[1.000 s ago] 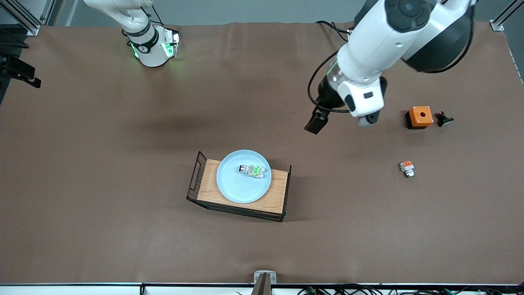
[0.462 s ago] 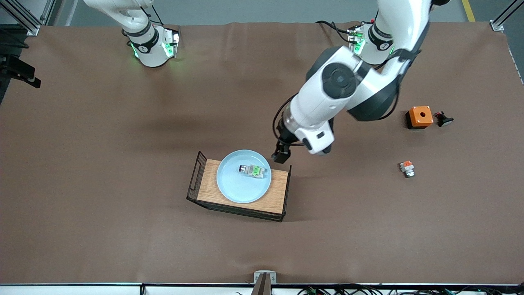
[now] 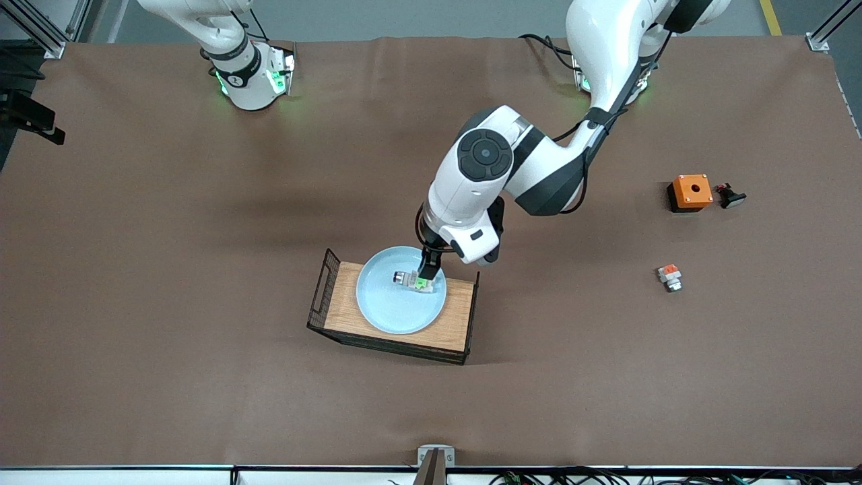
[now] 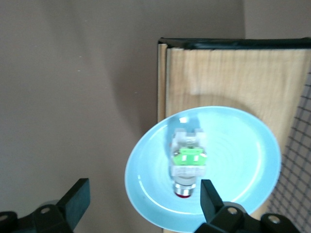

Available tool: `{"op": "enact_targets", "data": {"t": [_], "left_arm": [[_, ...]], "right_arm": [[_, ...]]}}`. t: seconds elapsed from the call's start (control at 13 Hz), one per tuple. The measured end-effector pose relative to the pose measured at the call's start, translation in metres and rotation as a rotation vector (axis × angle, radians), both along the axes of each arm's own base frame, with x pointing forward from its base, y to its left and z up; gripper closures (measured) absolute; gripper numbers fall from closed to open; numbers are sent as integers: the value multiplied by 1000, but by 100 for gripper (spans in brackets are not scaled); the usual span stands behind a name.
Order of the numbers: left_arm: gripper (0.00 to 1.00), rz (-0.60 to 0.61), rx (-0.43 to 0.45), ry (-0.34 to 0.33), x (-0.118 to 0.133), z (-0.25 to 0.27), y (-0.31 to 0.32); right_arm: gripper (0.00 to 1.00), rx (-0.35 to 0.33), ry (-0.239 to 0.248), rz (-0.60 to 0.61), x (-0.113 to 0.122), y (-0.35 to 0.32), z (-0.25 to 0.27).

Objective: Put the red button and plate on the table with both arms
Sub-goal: 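Close the left gripper on the white green-collared button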

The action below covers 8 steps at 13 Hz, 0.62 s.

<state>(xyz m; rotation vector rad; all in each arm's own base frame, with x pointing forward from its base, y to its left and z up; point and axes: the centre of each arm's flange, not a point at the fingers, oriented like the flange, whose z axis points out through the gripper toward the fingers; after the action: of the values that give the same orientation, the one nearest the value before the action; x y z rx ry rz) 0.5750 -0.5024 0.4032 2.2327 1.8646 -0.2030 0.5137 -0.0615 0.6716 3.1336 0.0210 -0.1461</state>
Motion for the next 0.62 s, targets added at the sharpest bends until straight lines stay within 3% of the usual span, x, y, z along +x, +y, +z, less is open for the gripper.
{"op": "enact_targets", "data": {"t": [0.62], "left_arm": [[0, 26, -30, -31, 17, -37, -4]], "right_arm": [[0, 0, 1, -10, -1, -5, 0]]}}
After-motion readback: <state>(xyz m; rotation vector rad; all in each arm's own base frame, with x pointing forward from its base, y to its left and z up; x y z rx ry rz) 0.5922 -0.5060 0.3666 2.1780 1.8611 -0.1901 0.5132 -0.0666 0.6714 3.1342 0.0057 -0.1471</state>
